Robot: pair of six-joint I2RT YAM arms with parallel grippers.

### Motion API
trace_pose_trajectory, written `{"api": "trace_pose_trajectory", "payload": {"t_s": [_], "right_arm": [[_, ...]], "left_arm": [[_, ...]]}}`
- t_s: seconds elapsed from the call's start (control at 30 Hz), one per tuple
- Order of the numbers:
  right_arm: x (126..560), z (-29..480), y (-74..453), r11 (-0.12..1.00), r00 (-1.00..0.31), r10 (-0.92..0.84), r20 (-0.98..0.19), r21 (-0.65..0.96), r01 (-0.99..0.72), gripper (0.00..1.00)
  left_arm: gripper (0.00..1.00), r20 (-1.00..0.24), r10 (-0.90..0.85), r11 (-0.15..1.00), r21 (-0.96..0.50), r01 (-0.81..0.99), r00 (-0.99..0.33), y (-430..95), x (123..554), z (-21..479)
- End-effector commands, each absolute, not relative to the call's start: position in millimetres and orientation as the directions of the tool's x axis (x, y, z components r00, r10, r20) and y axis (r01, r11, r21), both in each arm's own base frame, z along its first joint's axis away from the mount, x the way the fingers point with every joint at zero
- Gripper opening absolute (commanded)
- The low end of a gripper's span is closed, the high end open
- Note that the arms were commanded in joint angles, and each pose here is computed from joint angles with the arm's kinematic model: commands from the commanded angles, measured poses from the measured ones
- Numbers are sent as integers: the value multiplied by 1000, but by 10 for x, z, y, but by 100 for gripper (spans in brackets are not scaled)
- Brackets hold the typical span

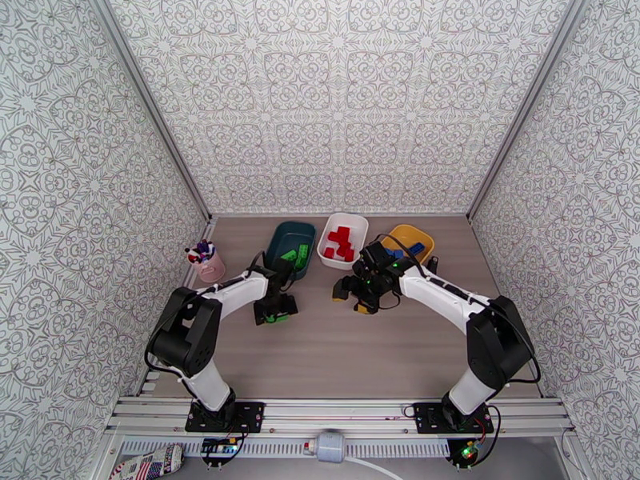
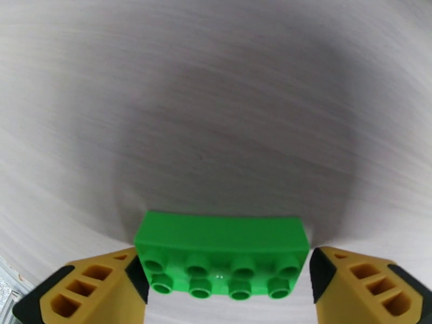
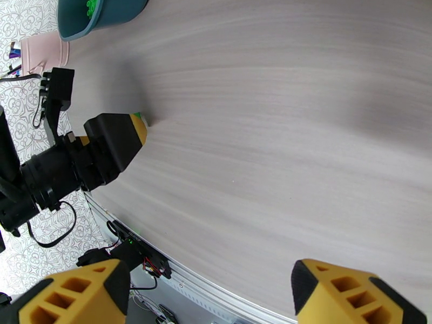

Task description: Sort the legos into containers by color

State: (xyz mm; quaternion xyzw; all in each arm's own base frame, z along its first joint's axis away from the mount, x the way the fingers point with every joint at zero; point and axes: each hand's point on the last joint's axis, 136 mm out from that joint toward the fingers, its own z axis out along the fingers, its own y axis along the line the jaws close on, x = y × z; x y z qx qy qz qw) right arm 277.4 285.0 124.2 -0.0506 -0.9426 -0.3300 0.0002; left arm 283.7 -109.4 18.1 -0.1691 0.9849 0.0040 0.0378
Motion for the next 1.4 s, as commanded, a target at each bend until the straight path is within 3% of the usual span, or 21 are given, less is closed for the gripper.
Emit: {"api": "trace_pose_trajectory", "payload": {"t_s": [0.0, 0.17, 0.3, 0.53, 0.77, 0.83, 0.93, 1.07, 1.1, 1.37], "right_arm": [[2750, 1281, 2844, 778, -995, 97, 14, 623, 85, 83], [2767, 1274, 2858, 776, -995, 97, 16, 625, 86, 83], [2819, 1296, 2901, 773, -996, 91, 12, 629, 78, 83], [3042, 1489, 3141, 739, -998, 65, -9, 673, 42, 83], [3410, 1885, 3480, 690, -998, 37, -51, 723, -11, 83], [3495, 1986, 3533, 689, -997, 30, -67, 724, -28, 83], [3568, 2077, 3557, 695, -996, 22, -87, 717, -47, 83], [3575, 2098, 3431, 717, -994, 32, -106, 696, -51, 83], [3567, 2086, 3373, 723, -993, 40, -108, 689, -46, 83], [3485, 1903, 2823, 789, -988, 94, -124, 614, -2, 84]], "left_arm": [[75, -85, -328, 945, -13, -328, -941, -1118, 2876, 174], [62, -91, -322, 947, -29, -321, -942, -1142, 2870, 249], [57, -117, -316, 948, -83, -307, -942, -1213, 2884, 441], [57, -203, -279, 942, -247, -227, -938, -1442, 3106, 953], [57, -287, -301, 921, -334, -199, -909, -1418, 3770, 1475], [61, -299, -310, 920, -333, -205, -903, -1361, 3982, 1568], [79, -312, -322, 922, -317, -222, -894, -1255, 4235, 1665], [92, -338, -321, 923, -321, -212, -885, -1234, 4348, 1783], [99, -346, -320, 923, -325, -207, -882, -1239, 4340, 1811], [99, -433, -335, 914, -364, -178, -837, -1203, 4050, 2040]]}}
